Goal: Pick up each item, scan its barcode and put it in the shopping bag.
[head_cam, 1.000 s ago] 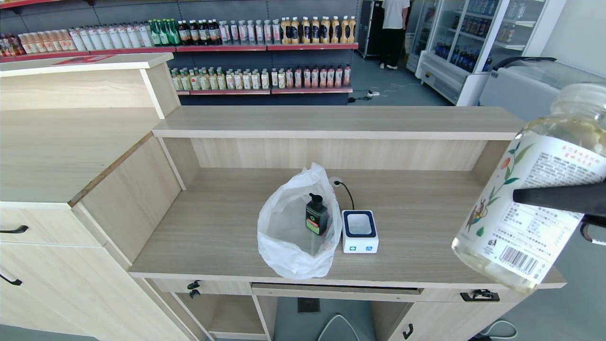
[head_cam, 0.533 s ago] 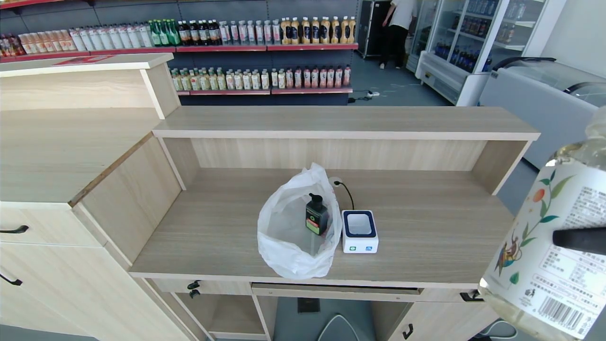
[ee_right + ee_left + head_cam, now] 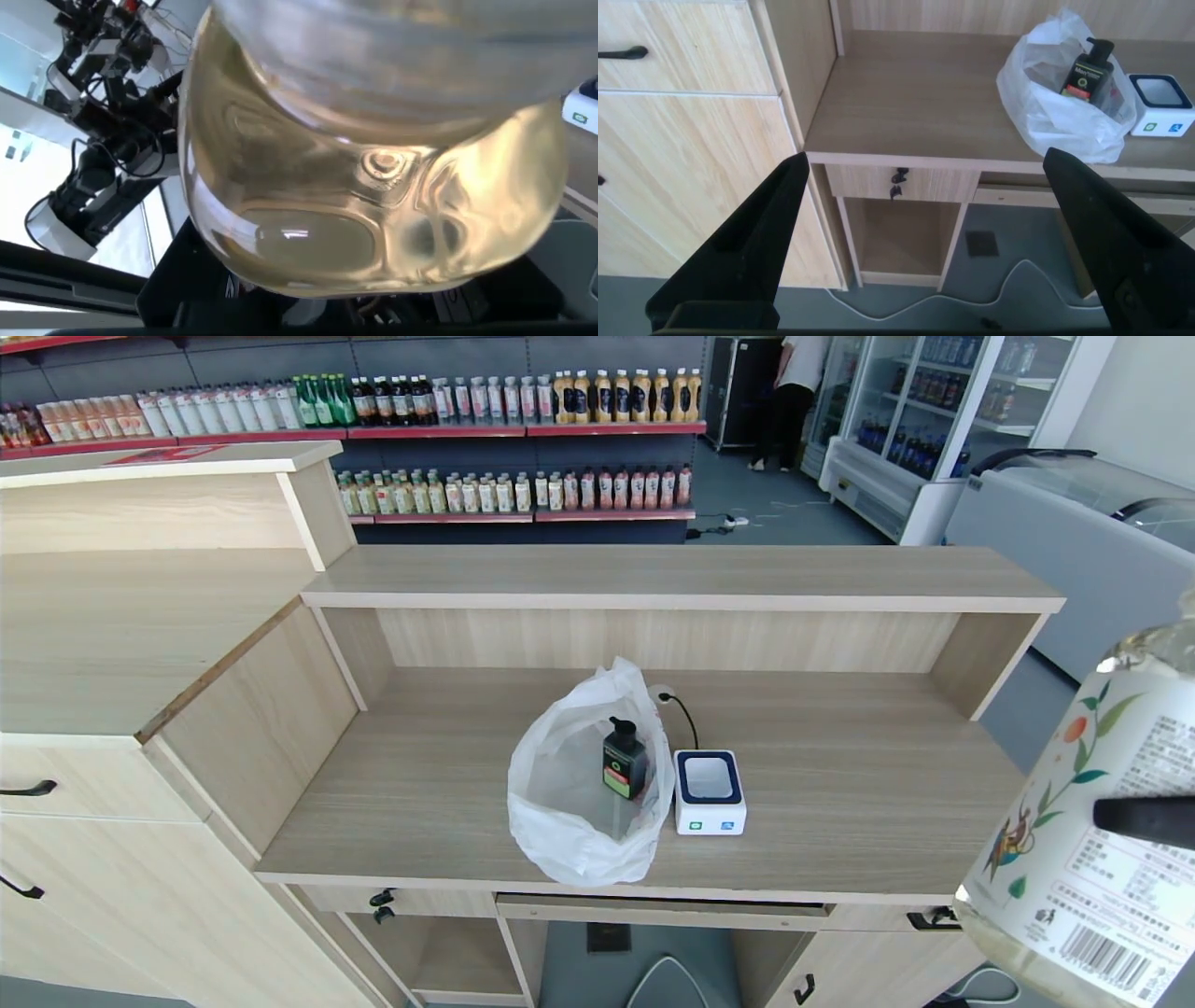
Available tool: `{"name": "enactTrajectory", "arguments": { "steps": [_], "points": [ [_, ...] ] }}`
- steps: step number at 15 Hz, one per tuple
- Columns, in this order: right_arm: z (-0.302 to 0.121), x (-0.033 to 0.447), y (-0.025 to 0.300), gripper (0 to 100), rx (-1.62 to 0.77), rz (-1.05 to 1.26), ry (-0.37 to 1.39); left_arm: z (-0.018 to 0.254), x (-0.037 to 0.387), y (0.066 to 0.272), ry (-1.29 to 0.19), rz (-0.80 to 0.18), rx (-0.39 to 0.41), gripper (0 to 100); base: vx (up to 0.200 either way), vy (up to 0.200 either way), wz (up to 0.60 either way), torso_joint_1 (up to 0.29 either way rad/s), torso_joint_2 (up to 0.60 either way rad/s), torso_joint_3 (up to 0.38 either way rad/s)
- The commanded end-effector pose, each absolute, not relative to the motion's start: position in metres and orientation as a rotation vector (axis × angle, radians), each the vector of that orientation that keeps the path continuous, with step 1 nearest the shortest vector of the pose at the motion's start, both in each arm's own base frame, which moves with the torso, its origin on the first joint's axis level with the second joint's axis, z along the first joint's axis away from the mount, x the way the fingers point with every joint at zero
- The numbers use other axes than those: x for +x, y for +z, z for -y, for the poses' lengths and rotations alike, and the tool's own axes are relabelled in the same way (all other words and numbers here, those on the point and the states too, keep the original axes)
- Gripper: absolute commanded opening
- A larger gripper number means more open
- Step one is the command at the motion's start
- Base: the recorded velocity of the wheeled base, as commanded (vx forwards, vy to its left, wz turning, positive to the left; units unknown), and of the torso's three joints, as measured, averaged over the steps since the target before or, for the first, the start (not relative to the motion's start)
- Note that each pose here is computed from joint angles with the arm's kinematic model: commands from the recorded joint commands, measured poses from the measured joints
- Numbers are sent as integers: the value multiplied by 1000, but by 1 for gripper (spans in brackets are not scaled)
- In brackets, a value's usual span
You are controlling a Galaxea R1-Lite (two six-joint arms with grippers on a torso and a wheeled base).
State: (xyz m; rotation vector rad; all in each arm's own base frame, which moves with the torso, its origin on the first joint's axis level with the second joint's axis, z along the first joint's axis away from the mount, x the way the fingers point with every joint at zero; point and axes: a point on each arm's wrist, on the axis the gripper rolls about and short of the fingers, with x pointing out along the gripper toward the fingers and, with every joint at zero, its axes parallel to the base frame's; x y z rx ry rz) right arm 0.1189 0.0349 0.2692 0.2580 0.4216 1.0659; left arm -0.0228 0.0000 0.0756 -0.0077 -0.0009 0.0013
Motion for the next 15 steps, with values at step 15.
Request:
{"name": "enactTrajectory", "arguments": {
  "steps": [15],
  "points": [
    [-32, 120, 266, 0, 260, -425, 1014, 0, -23, 76, 2, 2, -9, 100, 0, 0, 0, 0, 0, 0]
  ]
}}
